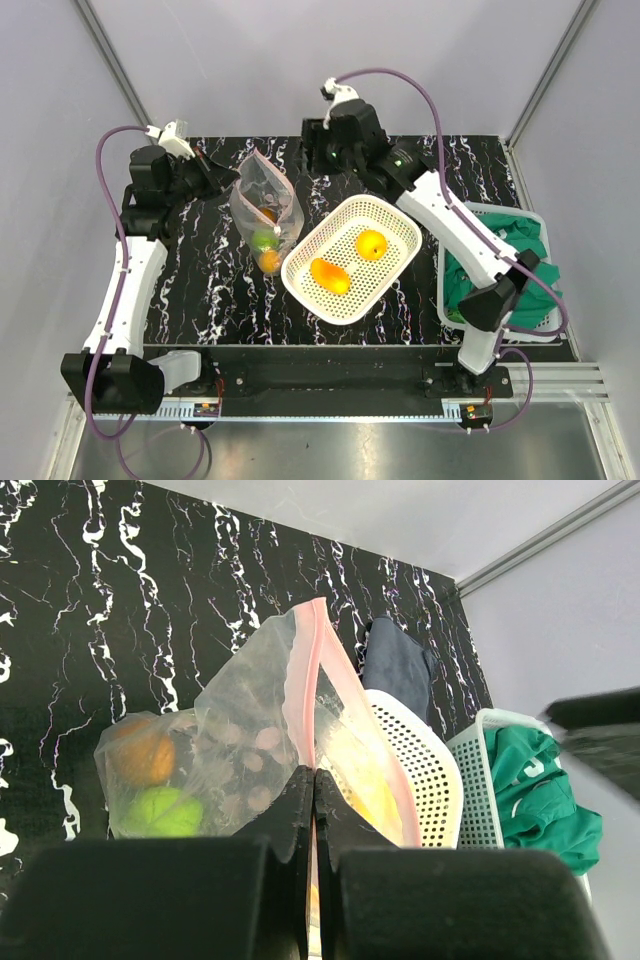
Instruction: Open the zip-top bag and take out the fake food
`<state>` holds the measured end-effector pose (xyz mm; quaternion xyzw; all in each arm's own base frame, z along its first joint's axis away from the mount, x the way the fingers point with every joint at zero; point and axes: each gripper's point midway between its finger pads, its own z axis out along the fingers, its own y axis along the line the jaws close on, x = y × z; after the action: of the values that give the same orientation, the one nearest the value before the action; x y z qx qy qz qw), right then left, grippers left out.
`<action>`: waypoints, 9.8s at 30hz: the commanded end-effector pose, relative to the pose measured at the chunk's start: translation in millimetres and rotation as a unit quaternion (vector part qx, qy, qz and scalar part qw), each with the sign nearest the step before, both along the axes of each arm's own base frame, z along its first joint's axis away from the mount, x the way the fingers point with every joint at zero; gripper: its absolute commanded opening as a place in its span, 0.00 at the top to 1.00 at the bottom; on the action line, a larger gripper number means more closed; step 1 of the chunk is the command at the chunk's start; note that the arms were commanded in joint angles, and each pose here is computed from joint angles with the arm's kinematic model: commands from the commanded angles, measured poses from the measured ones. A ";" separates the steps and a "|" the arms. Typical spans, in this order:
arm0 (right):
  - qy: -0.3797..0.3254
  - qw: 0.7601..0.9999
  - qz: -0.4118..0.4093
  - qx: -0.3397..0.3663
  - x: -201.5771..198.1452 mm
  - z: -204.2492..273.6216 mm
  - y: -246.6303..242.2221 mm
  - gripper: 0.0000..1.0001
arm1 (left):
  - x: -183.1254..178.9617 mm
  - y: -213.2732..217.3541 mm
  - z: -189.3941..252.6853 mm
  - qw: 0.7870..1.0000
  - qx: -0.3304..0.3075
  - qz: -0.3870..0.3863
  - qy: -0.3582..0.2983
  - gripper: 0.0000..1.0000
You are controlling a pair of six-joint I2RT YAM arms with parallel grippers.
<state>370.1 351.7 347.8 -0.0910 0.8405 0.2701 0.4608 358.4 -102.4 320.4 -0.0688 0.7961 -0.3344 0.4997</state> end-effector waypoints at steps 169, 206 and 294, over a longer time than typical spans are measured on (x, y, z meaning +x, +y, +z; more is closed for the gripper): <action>0.238 0.965 -0.036 -0.103 -63.6 -253.4 -80.8 0.00 | -19.6 25.3 23.0 0.997 0.033 0.041 -0.057 1.00; 0.092 0.982 0.164 0.018 -32.6 -95.5 159.4 0.52 | -58.4 -2.3 53.8 0.990 -0.125 0.026 -0.055 1.00; -0.067 0.991 0.117 0.005 -63.6 -21.6 69.9 0.59 | -58.7 24.7 -12.6 0.995 -0.005 0.090 -0.044 1.00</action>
<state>309.7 462.3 300.5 -0.2334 0.7976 0.3498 0.4324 300.0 -80.0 272.5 -0.1506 0.7857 -0.2998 0.5198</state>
